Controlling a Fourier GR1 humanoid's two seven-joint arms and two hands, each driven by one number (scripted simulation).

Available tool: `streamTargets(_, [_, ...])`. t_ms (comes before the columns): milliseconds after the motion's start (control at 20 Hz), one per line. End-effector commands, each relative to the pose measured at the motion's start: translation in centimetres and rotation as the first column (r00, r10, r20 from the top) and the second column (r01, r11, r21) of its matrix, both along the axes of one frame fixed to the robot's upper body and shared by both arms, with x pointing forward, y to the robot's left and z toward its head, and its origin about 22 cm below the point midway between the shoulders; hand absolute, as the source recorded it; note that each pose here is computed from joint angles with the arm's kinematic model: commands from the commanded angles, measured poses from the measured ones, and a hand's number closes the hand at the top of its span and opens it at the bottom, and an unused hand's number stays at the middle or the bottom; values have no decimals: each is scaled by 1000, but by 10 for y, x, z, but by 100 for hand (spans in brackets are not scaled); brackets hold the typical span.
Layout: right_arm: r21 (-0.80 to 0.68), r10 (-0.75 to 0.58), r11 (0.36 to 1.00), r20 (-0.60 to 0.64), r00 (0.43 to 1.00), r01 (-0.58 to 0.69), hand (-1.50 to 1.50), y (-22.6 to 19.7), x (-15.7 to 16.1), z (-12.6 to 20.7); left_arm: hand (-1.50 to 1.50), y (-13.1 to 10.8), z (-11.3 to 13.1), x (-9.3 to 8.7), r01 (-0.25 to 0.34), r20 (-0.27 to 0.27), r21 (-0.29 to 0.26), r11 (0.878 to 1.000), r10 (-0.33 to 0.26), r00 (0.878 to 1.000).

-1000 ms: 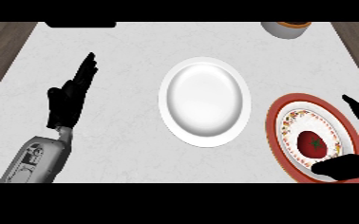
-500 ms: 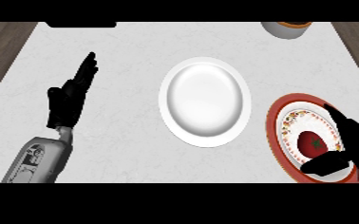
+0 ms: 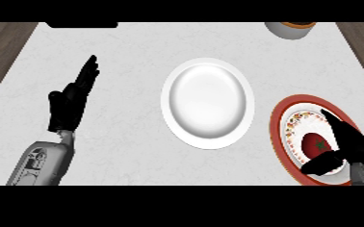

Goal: Pick the tomato from the plate and place it in the plate

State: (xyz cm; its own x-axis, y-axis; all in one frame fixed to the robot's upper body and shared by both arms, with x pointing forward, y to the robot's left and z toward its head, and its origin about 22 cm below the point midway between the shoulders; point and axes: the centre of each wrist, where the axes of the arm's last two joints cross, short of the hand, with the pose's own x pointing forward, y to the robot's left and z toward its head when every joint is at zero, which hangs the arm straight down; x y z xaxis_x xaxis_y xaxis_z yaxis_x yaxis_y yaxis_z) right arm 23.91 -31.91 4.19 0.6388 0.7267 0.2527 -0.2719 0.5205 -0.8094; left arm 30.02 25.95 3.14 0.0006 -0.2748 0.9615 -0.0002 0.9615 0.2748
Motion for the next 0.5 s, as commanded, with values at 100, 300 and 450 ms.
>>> streamTargets(100, [5,9,1000,-9,1000,-8,-150,-19,-9,-17,0,17,-1,0,-4,2,-10,1000,4,1000])
streamTargets(300, [-74,28,997,77,997,-23,150,-33,-4,-20,0,3,4,-3,4,5,-9,1000,-4,1000])
streamTargets(450, [-72,30,997,100,995,-23,150,0,18,-29,0,-6,5,7,4,0,8,1000,-4,1000])
